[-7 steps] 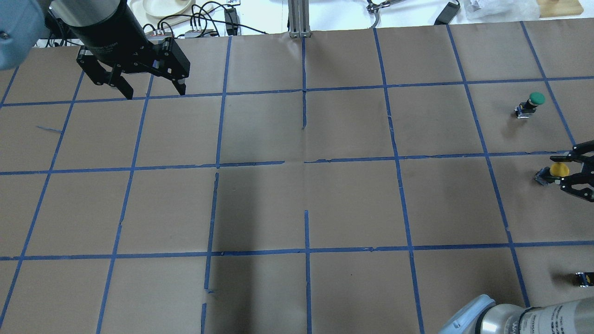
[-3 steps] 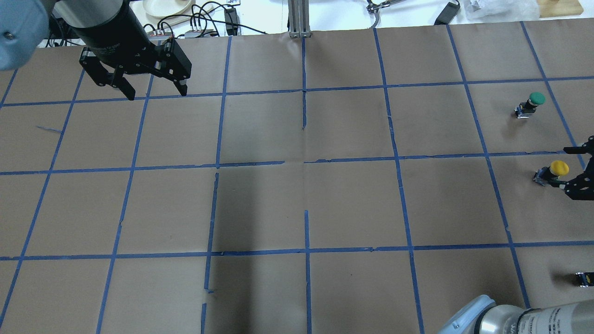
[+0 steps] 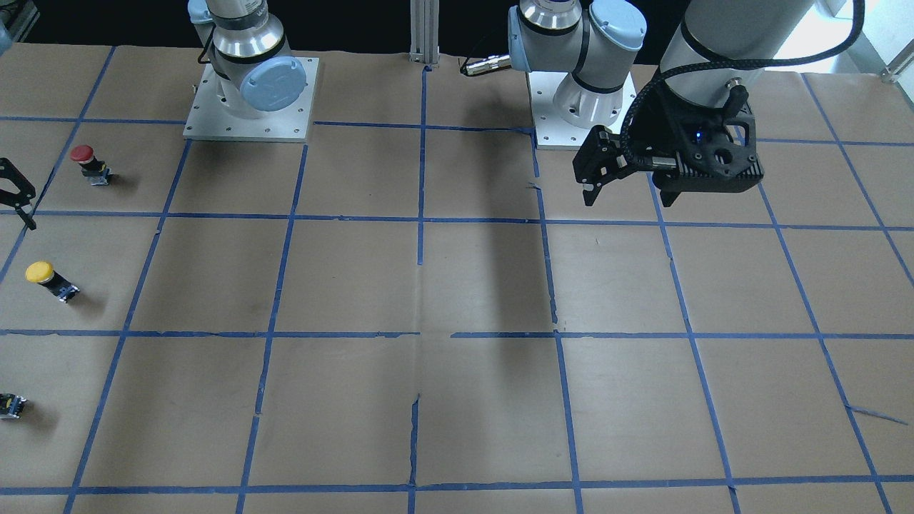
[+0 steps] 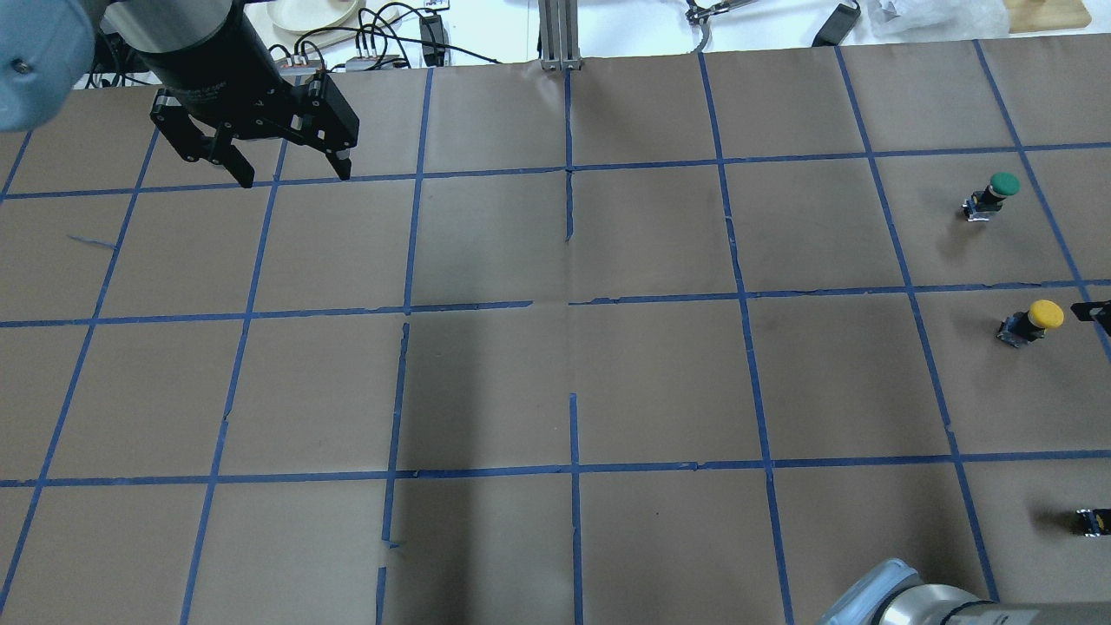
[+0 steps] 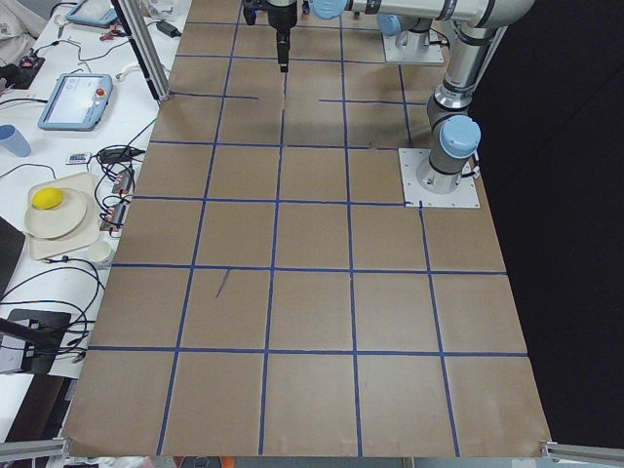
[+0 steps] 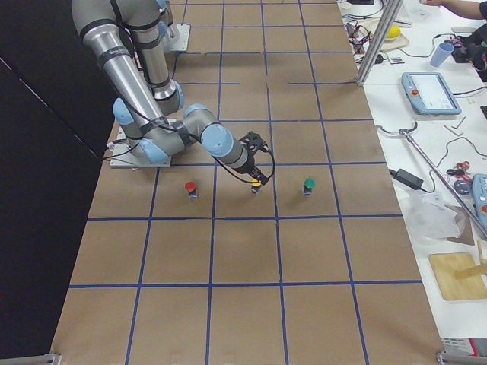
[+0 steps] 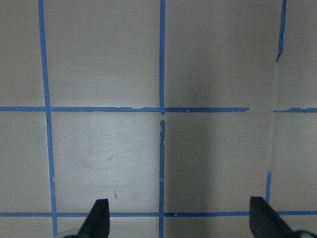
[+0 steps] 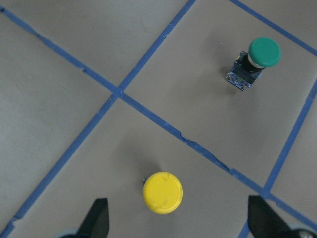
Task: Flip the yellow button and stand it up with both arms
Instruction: 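Open the right gripper and lift it off the yellow button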
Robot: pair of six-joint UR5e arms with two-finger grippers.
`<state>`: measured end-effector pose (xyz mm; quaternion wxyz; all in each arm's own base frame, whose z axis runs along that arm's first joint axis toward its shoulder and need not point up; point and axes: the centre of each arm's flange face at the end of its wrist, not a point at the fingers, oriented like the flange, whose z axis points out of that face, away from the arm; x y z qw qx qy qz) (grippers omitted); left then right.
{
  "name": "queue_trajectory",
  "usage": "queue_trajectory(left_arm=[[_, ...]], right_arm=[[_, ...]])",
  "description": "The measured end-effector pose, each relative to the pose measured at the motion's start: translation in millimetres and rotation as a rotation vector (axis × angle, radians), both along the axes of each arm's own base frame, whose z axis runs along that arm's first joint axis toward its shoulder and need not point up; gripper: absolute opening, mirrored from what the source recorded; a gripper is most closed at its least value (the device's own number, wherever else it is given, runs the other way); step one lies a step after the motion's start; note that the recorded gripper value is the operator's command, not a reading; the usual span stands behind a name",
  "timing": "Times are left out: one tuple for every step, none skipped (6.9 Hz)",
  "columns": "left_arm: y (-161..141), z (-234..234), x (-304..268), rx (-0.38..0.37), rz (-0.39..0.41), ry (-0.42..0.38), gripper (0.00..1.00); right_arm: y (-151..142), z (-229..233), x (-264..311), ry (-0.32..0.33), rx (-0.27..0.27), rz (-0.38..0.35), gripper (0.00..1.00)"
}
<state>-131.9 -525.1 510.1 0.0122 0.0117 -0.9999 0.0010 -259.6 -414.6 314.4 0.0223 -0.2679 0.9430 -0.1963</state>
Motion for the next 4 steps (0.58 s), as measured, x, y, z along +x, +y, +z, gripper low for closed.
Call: queue_trajectory(left_arm=[[-1,0,0,0.0,0.0,0.001,1.0],[-2,0,0,0.001,0.0,0.001,1.0],[-2,-1,0,0.002,0.001,0.001,1.0],[-2,-1,1,0.003,0.001,0.0,1.0]], right_arm=[[-7,23,13,-0.028,0.077,-0.162,1.0],[-18,44,28,-0.045,0.162,-0.314,1.0],[-34,69,52,-0.069,0.254,-0.47,1.0],[-50,94,86,-0.095,0.341,-0.623,1.0]])
